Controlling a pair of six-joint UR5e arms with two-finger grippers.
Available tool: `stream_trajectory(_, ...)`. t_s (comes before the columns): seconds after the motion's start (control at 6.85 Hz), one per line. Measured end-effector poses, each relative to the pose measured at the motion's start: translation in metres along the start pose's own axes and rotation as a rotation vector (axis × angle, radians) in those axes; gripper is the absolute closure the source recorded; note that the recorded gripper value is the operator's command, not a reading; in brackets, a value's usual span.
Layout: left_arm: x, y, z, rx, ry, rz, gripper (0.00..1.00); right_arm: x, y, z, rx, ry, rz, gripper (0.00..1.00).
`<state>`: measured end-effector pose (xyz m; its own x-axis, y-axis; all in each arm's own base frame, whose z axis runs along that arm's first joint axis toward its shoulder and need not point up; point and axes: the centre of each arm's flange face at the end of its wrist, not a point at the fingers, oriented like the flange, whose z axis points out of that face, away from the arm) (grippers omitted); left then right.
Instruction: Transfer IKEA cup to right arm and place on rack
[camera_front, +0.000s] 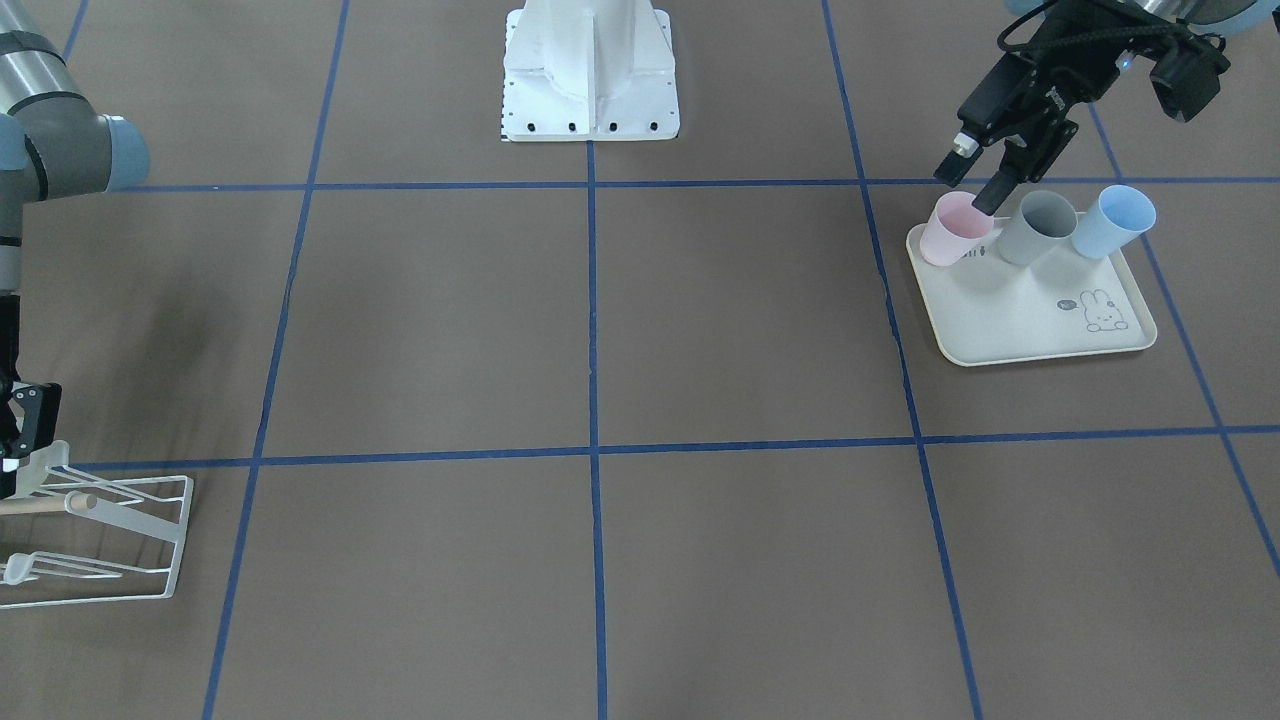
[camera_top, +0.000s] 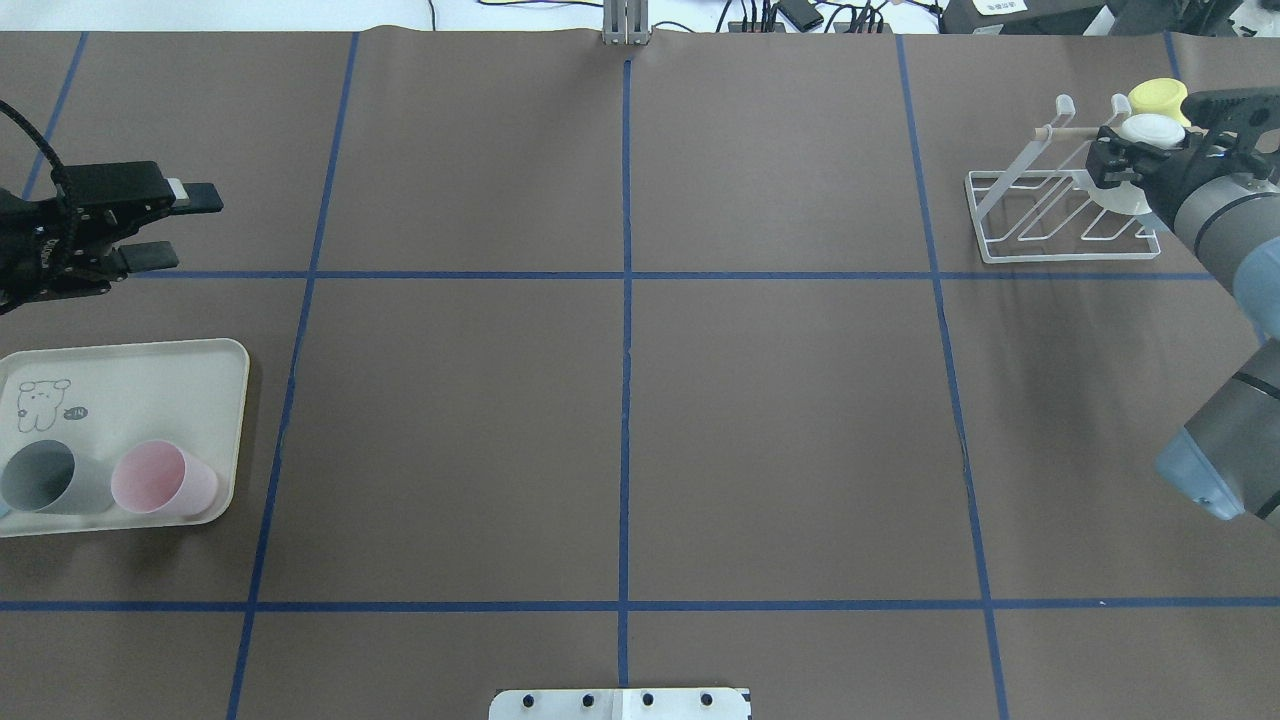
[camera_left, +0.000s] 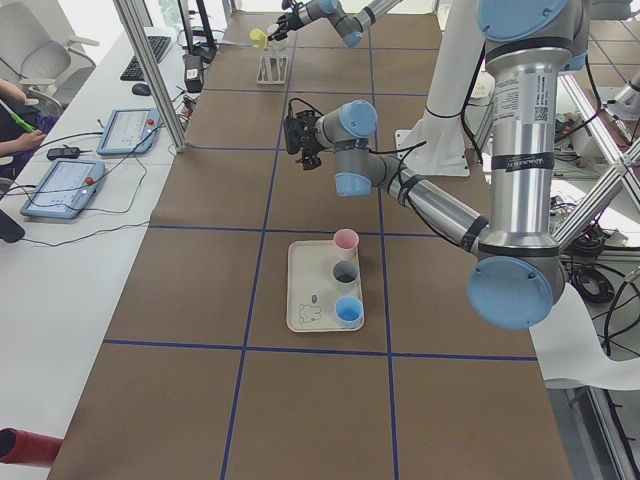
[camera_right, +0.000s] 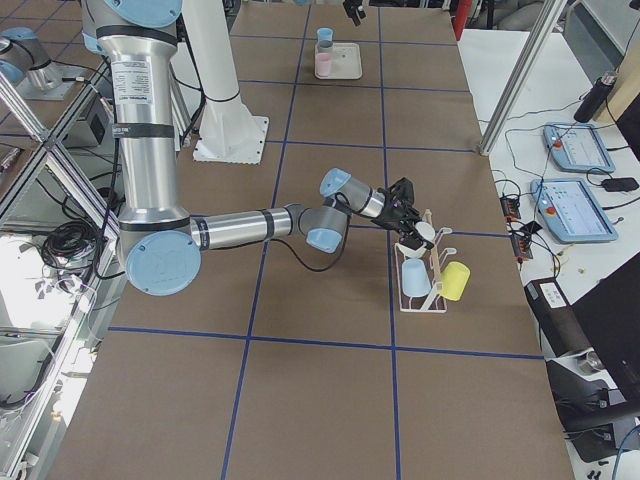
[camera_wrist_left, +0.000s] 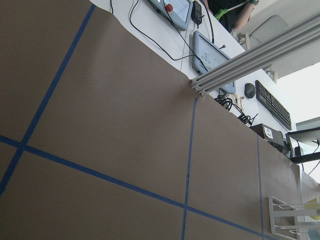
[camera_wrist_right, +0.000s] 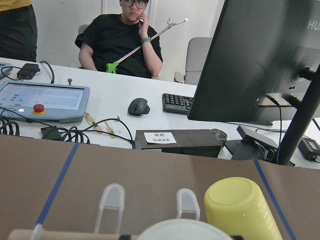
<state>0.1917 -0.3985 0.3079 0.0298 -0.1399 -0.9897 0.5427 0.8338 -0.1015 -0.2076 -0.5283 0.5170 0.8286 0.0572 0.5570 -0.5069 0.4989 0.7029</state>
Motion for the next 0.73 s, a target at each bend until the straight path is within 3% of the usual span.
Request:
stream_trajectory(0.44, 0.0039, 0.0008, 0.0004, -0.003, 0.008, -0.001, 0.01, 0.0062, 0.0047, 0.0, -0.005, 0.01, -0.01, 1.0)
stream_trajectory(0.58, 0.0048, 0.001, 0.0004, -0.004, 0.01, 0.0, 0.01, 0.008, 0.0052, -0.0001, -0.004, 0.015, -0.014, 0.53)
stream_trajectory(0.73, 0.0057, 0.0011, 0.0004, -0.004, 0.012, 0.0, 0.01, 0.0086, 0.0047, 0.0, -0.002, 0.017, -0.015, 0.01)
